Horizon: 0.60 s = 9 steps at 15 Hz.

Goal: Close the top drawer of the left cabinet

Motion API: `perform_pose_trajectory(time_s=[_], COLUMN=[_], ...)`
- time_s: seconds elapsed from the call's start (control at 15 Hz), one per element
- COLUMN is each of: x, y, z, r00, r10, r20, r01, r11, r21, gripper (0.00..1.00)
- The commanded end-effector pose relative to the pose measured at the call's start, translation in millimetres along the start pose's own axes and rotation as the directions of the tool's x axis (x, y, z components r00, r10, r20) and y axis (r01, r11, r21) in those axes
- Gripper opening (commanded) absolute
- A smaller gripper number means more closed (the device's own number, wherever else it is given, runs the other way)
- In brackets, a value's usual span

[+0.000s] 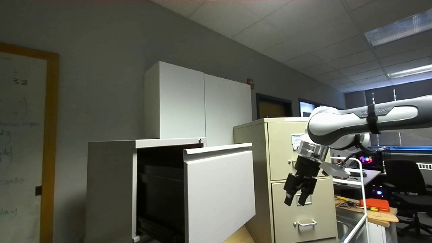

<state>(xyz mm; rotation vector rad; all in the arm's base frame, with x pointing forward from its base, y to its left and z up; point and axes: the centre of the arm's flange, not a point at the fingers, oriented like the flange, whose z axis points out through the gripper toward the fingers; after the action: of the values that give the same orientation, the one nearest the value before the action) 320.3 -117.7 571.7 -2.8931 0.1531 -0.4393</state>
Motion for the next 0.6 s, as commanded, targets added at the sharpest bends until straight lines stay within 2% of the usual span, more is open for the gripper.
perform_pose_trajectory(time_s=[0.0,0.47,0.53], x=[13.2,35.6,39.9], y=[-24.4,-77.6,-85.3], z=[-16.1,-31.2,-33.0], r00=[0.995,0.957,0.950], r10=[-0.036,-0.107,-0.114], r20=[-0.090,-0.270,-0.290], r01=[0.038,0.142,0.157], r11=[0.999,0.983,0.979], r21=[0.015,0.113,0.129], gripper=[0.59,0.05,0.02])
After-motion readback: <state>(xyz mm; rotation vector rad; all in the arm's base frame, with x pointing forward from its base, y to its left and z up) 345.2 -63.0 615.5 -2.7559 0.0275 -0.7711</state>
